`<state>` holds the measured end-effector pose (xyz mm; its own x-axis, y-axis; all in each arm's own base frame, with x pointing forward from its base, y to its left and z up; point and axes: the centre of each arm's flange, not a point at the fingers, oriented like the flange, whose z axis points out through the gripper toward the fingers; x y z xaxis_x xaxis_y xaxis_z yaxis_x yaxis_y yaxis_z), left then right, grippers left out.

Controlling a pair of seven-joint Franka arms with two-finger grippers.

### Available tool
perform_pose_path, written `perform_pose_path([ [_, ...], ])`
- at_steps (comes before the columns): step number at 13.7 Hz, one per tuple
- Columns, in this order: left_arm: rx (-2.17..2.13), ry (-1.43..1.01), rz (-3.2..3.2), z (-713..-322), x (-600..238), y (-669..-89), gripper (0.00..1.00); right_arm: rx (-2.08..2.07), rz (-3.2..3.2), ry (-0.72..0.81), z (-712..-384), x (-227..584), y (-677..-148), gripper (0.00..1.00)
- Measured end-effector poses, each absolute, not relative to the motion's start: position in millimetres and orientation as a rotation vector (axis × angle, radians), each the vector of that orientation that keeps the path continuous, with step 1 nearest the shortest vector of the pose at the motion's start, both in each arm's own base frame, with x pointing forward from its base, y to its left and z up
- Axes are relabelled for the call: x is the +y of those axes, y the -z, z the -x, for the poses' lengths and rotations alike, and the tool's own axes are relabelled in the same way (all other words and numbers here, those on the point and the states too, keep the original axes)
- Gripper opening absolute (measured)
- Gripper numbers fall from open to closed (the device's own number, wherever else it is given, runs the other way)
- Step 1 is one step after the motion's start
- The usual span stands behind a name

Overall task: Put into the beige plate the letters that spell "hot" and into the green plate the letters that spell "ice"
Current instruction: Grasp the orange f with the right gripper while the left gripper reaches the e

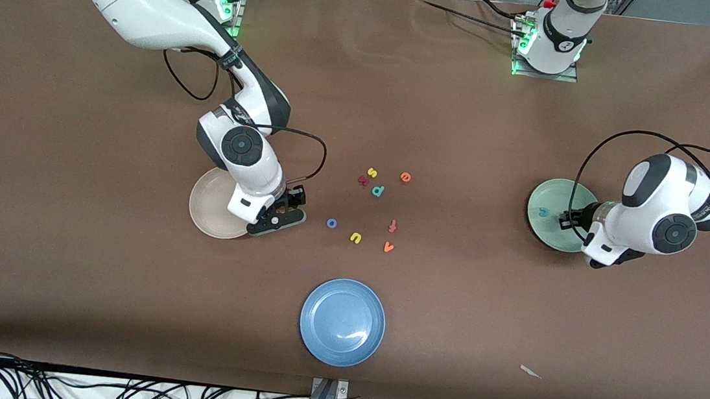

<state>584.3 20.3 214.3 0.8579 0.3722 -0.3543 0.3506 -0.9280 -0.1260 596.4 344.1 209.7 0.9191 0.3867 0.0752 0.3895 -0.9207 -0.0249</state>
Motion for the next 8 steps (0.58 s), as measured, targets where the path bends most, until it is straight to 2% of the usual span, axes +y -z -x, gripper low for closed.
perform_pose_path([
  [4, -0.561, -0.577, 2.982, -585.2, 6.9, -219.1, 0.59, -0.609, 3.026, 0.124, -600.5, 344.7, -205.6, 0.71],
  [8, -0.645, -0.552, 2.933, -580.7, -71.6, -235.8, 0.98, -0.628, 3.014, 0.144, -603.0, 343.0, -203.9, 0.68],
])
